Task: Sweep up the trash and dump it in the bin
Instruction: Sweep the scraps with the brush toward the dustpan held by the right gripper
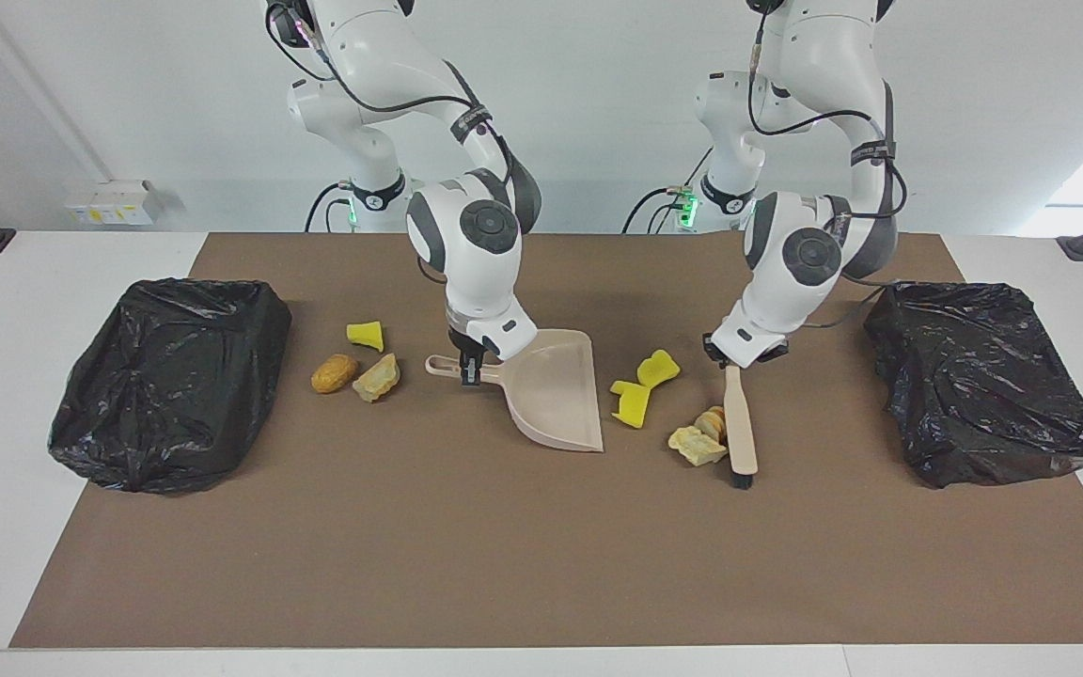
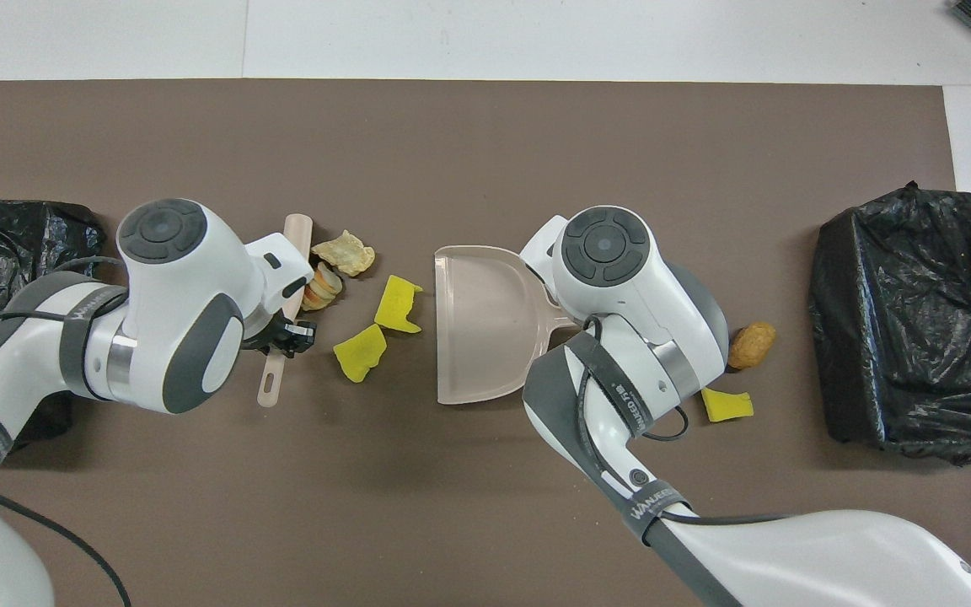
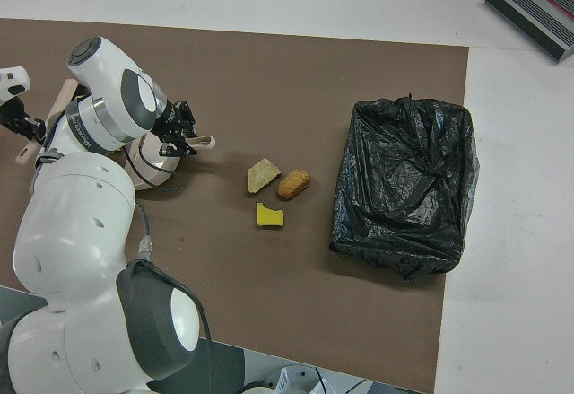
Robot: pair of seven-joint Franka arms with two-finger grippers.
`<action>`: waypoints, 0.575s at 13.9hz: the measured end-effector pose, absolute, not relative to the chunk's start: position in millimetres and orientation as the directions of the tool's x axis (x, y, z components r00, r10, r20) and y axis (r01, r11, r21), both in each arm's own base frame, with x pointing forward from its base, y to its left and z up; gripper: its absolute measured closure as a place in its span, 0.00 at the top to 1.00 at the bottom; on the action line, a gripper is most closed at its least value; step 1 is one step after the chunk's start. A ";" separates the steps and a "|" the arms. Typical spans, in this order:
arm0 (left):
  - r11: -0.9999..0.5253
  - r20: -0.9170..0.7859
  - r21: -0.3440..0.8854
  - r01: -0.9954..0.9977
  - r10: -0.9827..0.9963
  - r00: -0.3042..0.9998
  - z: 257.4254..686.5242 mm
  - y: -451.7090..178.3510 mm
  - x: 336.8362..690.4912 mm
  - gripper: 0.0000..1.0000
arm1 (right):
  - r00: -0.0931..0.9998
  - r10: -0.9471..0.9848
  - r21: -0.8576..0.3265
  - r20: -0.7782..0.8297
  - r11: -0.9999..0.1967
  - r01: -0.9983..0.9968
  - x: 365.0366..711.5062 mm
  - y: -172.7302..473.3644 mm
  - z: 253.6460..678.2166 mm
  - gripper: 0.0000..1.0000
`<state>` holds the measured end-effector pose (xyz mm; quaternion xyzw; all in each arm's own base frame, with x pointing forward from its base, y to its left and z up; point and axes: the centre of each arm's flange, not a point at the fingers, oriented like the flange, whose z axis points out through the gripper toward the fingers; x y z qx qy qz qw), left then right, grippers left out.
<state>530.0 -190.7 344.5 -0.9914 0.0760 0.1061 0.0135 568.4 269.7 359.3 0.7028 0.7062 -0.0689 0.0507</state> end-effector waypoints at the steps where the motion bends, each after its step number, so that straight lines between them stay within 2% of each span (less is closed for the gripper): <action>1: -0.987 -0.231 0.009 -0.158 -0.156 0.960 346.4 -206.2 521.6 0.26 | -0.004 0.986 -0.024 -0.168 0.000 1.000 567.6 271.2 359.1 0.32; 8: -0.989 -0.318 0.128 -0.075 -0.113 0.941 364.2 -280.3 476.3 0.26 | 0.001 0.987 -0.010 -0.158 -0.003 1.000 565.2 276.1 354.2 0.32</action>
